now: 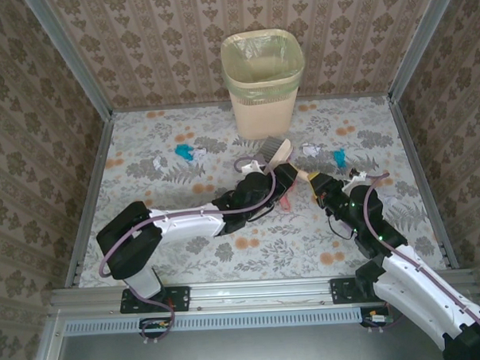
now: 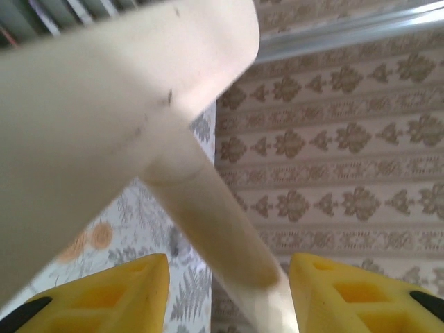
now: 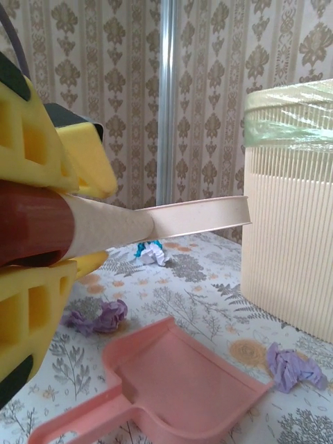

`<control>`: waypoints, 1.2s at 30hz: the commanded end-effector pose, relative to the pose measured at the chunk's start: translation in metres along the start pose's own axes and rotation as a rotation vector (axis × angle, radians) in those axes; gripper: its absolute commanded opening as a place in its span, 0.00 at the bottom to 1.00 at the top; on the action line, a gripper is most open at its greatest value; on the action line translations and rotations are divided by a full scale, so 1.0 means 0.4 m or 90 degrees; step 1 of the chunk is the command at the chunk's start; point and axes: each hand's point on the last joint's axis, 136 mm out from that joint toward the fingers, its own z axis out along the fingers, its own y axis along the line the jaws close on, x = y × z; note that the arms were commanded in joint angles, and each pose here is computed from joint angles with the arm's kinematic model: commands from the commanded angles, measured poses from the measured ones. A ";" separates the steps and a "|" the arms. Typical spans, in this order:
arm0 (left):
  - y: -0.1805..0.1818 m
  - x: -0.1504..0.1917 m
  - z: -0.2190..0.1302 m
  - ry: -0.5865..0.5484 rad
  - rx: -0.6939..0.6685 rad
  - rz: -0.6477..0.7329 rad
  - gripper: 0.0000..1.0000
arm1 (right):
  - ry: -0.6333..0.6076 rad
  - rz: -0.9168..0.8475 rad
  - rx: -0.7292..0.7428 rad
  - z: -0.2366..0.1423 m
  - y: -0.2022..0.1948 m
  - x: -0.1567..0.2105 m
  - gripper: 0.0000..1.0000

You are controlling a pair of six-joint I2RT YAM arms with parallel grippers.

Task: Sweep away the paper scraps from the table

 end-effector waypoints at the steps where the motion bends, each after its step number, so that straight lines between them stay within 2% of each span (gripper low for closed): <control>1: -0.027 -0.047 0.019 -0.072 0.011 -0.021 0.49 | 0.000 0.036 -0.049 0.001 0.040 0.001 0.00; 10: -0.066 -0.066 0.055 -0.095 0.026 -0.019 0.38 | 0.016 0.026 -0.052 0.007 0.046 0.014 0.00; 14: -0.071 -0.080 0.048 -0.113 0.028 -0.015 0.21 | 0.016 0.016 -0.050 0.000 0.045 0.017 0.00; 17: -0.069 -0.096 0.040 -0.126 0.026 -0.011 0.01 | 0.013 -0.010 -0.034 -0.008 0.042 0.016 0.00; 22: -0.061 -0.125 0.014 -0.139 0.015 -0.003 0.00 | 0.040 -0.083 -0.005 -0.012 0.047 0.031 0.00; 26: -0.060 -0.147 -0.025 -0.144 -0.004 0.018 0.00 | 0.086 -0.188 0.012 -0.014 0.069 0.053 0.43; 29: -0.043 -0.170 -0.064 -0.143 -0.031 0.025 0.00 | 0.121 -0.297 0.043 -0.027 0.086 0.061 0.66; 32: -0.019 -0.197 -0.105 -0.130 -0.068 0.024 0.00 | 0.163 -0.398 0.045 -0.041 0.105 0.076 0.77; 36: 0.010 -0.230 -0.174 -0.125 -0.122 0.033 0.00 | 0.196 -0.489 0.042 -0.036 0.117 0.096 0.79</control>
